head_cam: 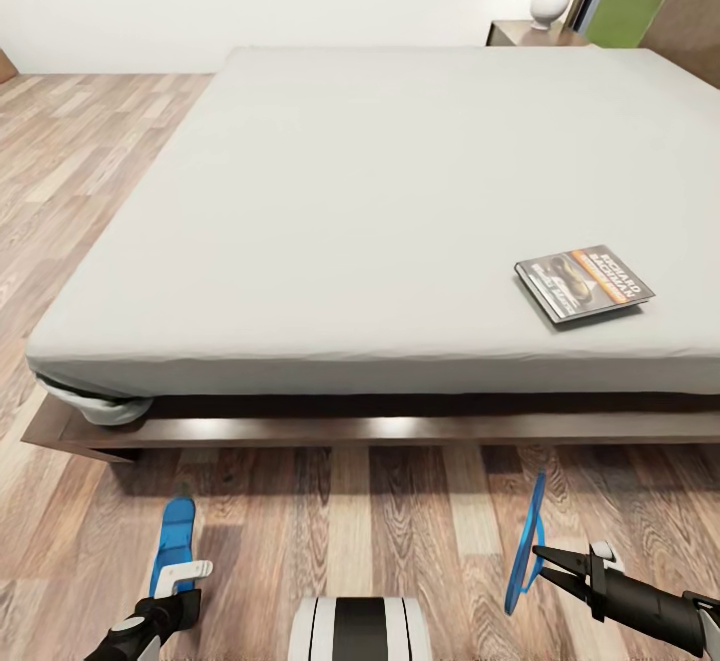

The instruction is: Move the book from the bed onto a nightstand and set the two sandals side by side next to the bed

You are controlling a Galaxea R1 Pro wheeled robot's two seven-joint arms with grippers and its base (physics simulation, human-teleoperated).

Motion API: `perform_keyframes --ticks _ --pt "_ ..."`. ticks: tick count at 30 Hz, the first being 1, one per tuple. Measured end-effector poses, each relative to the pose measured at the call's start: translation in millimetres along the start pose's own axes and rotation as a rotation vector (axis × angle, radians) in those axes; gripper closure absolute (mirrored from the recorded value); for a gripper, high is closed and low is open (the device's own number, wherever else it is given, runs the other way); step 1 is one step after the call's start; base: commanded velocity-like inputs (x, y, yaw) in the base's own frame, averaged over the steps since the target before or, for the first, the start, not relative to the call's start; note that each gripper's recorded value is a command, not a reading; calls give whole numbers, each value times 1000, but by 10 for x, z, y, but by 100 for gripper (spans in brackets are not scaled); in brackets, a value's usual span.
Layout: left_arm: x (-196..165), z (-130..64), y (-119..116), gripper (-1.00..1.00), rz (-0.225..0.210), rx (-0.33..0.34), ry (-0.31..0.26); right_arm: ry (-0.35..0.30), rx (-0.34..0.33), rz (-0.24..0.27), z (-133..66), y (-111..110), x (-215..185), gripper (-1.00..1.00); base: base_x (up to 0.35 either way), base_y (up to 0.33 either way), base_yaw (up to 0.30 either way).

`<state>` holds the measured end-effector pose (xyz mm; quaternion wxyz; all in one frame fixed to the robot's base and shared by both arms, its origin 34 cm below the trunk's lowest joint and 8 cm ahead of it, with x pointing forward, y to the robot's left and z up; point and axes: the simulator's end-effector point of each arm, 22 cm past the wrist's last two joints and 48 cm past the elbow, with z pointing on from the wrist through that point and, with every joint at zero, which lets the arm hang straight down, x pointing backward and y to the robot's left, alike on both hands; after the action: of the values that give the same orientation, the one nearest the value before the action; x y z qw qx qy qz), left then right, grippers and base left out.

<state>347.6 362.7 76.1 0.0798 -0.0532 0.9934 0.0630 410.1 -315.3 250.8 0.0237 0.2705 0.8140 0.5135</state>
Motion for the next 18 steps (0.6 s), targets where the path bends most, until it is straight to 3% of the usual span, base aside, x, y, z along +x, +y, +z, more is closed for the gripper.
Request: perform_keyframes --ticks 18 --pt "302 134 7 100 10 -5 63 20 30 54 53 -258 86 100 0 0 0"
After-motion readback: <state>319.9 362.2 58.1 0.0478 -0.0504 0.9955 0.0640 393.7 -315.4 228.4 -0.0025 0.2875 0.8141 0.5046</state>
